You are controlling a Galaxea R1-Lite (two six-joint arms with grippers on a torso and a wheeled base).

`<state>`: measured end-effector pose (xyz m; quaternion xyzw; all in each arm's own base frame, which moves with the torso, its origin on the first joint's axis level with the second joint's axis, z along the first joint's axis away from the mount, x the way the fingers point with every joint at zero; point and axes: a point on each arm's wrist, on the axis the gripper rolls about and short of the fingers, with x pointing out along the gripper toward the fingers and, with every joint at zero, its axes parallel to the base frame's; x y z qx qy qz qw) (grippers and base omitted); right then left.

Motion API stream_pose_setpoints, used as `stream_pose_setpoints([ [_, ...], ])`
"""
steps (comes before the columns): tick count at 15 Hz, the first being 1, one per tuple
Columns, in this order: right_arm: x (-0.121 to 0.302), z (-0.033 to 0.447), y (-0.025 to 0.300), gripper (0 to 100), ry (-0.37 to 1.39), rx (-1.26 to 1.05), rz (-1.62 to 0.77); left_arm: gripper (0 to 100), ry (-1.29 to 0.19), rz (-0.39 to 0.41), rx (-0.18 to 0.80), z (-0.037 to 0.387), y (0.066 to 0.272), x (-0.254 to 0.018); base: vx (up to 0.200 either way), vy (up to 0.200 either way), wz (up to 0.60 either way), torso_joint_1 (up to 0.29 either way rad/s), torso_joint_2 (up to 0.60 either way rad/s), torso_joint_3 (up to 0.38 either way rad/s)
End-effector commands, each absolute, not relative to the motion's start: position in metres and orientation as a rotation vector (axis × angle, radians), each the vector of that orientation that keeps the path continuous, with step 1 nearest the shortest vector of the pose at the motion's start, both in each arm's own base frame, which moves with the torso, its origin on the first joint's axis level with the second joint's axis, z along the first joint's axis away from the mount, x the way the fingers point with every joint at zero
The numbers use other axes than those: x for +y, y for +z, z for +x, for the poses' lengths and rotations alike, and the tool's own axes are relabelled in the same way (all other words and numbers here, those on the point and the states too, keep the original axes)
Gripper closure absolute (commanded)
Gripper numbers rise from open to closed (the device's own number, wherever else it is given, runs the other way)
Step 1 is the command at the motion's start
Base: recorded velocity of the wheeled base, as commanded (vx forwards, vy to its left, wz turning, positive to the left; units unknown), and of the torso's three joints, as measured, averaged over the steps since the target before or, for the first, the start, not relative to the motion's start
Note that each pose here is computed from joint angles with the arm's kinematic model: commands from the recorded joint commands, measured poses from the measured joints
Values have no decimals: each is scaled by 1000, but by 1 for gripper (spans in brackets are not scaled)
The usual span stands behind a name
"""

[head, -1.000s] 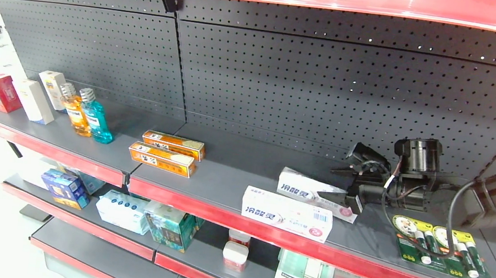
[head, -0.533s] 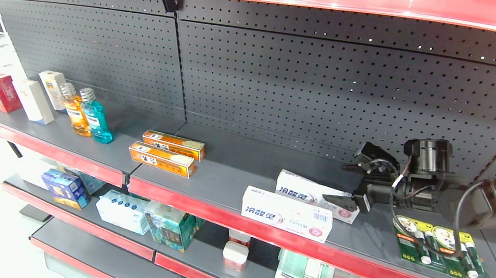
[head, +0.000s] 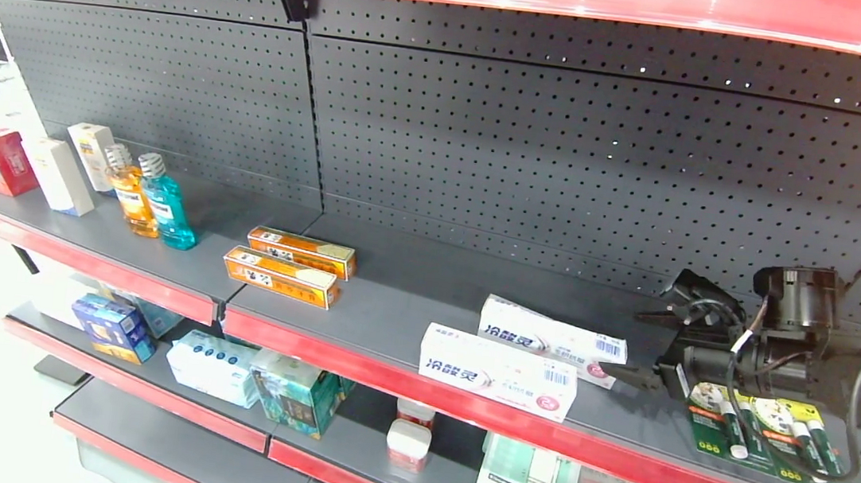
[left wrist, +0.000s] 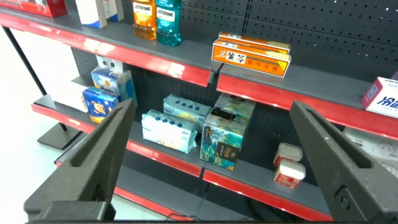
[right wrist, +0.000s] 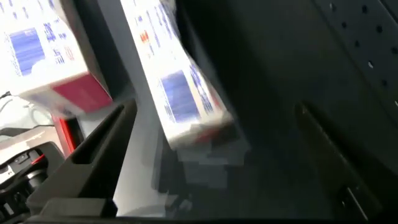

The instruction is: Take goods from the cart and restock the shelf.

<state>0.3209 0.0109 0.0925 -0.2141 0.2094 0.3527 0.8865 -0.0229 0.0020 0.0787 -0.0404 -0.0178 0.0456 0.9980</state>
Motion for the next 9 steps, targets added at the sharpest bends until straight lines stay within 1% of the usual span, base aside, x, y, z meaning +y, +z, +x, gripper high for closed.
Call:
stream_pose_setpoints([
  [1,6,314,97,0,716,430,-445,0,92,-81,-36,-23,79,2,0,0,0,0,0,0],
  [9,6,317,84,0,680,497,-411,0,92,-81,-36,-23,79,2,0,0,0,0,0,0],
])
